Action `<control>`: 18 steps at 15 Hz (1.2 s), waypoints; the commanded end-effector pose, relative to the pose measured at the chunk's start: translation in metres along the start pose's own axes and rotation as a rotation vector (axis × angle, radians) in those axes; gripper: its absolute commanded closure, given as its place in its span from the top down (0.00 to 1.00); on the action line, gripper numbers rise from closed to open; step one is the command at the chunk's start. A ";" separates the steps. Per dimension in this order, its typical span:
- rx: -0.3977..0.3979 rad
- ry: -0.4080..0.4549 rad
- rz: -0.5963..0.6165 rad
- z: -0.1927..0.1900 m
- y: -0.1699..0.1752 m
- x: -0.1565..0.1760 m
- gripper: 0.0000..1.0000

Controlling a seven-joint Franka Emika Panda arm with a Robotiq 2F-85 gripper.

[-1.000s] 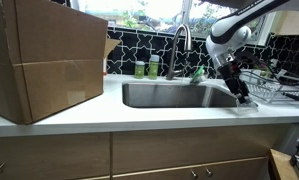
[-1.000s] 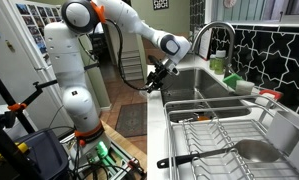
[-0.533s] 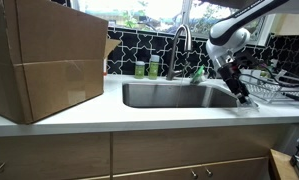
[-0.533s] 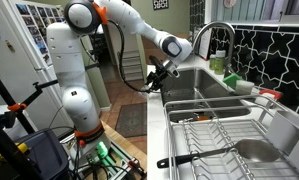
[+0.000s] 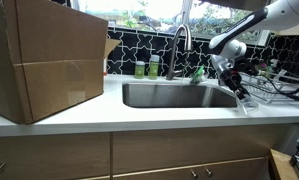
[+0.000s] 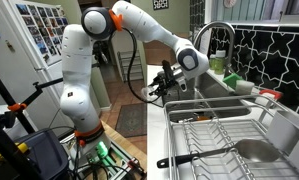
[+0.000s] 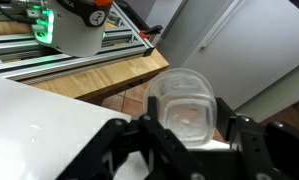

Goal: Place the clear container upright.

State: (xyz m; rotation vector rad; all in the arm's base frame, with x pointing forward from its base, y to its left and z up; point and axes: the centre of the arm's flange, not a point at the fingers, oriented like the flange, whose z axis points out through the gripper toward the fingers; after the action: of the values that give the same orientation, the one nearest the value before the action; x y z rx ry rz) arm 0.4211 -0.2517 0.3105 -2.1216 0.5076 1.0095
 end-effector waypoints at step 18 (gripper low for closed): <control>0.110 -0.322 0.389 -0.020 0.016 0.083 0.32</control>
State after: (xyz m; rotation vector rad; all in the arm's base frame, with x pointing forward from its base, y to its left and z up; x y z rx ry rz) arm 0.4620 -0.2775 0.2568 -1.7848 0.8103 1.4011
